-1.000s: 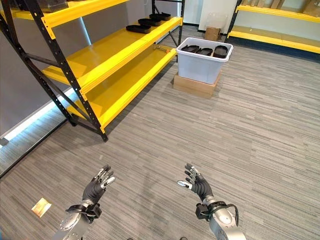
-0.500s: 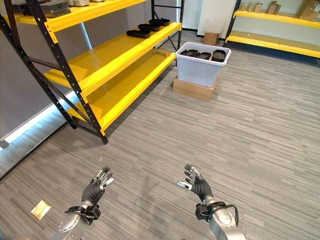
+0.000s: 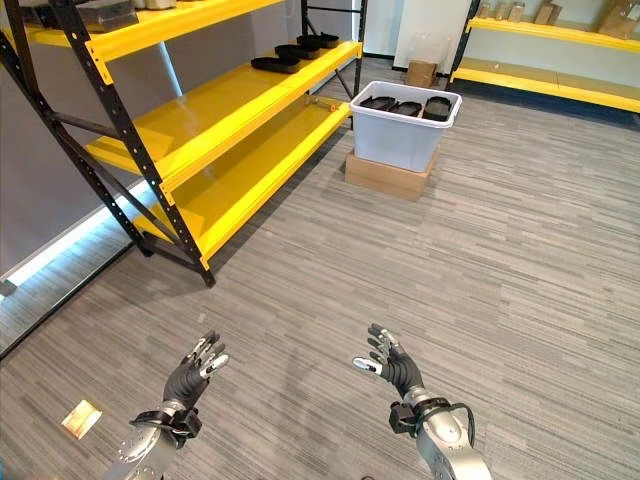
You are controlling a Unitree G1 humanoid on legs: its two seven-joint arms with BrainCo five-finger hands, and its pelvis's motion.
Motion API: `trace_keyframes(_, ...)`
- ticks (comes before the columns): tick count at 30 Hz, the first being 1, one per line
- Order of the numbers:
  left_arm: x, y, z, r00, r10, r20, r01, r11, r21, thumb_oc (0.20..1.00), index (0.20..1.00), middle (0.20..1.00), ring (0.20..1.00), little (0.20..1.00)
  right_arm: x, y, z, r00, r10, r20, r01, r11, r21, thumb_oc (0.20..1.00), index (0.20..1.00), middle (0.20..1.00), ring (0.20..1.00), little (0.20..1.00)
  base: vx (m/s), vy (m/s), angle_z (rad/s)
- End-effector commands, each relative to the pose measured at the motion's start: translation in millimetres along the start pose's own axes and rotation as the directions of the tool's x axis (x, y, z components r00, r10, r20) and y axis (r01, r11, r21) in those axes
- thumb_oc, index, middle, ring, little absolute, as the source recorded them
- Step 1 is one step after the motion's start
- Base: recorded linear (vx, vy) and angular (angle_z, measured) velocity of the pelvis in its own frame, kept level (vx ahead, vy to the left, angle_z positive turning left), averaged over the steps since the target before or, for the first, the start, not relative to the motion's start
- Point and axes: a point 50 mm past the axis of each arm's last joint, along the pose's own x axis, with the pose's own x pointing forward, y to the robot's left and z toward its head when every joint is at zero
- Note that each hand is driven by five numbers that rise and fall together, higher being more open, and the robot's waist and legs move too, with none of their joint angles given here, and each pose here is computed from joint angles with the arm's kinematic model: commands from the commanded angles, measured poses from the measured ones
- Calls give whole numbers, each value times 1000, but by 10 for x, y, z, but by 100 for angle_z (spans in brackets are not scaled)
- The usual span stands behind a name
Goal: Move parts from the plastic box to the shelf.
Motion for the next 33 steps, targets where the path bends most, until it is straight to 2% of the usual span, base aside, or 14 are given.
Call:
trace_keyframes(1, 119, 80, 360, 989, 7, 148, -13, 999, 40, 1000, 1000, 1000, 1000, 1000, 117, 45, 155, 997, 21, 74, -22, 1000, 11, 1000, 1000, 1000, 1000, 1000, 23, 188, 2)
trace_keyframes(13, 89, 127, 366, 991, 7, 134, -18, 997, 81, 1000, 1000, 1000, 1000, 1000, 75, 80, 76, 998, 23, 53, -26, 998, 49, 1000, 1000, 1000, 1000, 1000, 86, 167, -1)
trace_keyframes(21, 72, 150, 304, 992, 25, 121, -33, 998, 62, 1000, 1000, 1000, 1000, 1000, 70, 125, 64, 998, 46, 43, -47, 999, 24, 1000, 1000, 1000, 1000, 1000, 255, -119, 12)
trace_keyframes(25, 136, 49, 270, 993, 5, 116, -9, 999, 38, 1000, 1000, 1000, 1000, 1000, 21, 60, 59, 999, 16, 47, -18, 998, 55, 1000, 1000, 1000, 1000, 1000, 255, -136, 47)
trace_keyframes(33, 204, -86, 382, 986, -52, 159, 52, 999, 8, 1000, 1000, 1000, 1000, 1000, -21, -100, 159, 997, -10, 73, 8, 1000, 18, 1000, 1000, 1000, 1000, 1000, 271, -208, -1)
